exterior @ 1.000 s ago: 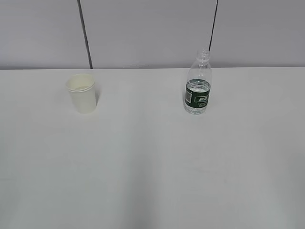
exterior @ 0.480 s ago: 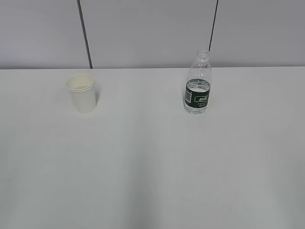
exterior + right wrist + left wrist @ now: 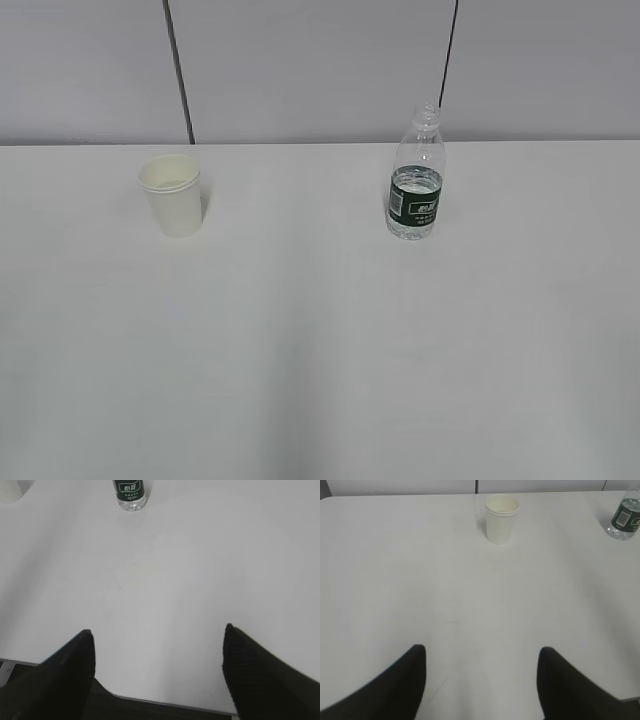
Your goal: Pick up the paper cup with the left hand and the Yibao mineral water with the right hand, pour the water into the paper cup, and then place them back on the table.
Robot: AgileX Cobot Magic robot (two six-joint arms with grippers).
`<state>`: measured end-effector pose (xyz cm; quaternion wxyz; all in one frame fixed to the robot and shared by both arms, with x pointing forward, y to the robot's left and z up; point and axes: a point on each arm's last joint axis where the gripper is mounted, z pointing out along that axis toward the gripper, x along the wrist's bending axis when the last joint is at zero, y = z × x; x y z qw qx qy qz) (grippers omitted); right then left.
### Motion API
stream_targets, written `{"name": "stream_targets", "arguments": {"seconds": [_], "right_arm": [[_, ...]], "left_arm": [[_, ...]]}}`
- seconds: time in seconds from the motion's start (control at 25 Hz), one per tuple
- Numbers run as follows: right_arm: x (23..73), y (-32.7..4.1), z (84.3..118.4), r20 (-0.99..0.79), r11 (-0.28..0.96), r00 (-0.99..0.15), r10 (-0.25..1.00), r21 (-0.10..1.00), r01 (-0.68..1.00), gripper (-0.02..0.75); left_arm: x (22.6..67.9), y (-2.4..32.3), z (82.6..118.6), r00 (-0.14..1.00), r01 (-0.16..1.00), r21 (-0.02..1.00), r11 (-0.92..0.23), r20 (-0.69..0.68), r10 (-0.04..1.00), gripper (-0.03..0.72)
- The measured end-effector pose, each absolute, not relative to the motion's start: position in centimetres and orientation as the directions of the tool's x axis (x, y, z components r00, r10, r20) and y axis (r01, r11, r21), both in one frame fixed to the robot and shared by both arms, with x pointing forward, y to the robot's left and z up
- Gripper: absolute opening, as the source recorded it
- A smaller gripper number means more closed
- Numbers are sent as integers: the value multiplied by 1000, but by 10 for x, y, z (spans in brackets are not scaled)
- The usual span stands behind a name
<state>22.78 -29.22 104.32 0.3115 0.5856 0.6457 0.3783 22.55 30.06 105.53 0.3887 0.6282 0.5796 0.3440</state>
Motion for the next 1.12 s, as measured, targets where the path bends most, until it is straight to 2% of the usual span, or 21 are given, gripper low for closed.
{"name": "stream_targets", "arguments": {"seconds": [1.12], "right_arm": [[228, -296, 1043, -8, 56, -95, 995, 854, 517, 585]], "left_arm": [[226, 301, 1055, 91, 460, 888, -26, -18, 996, 423]]}}
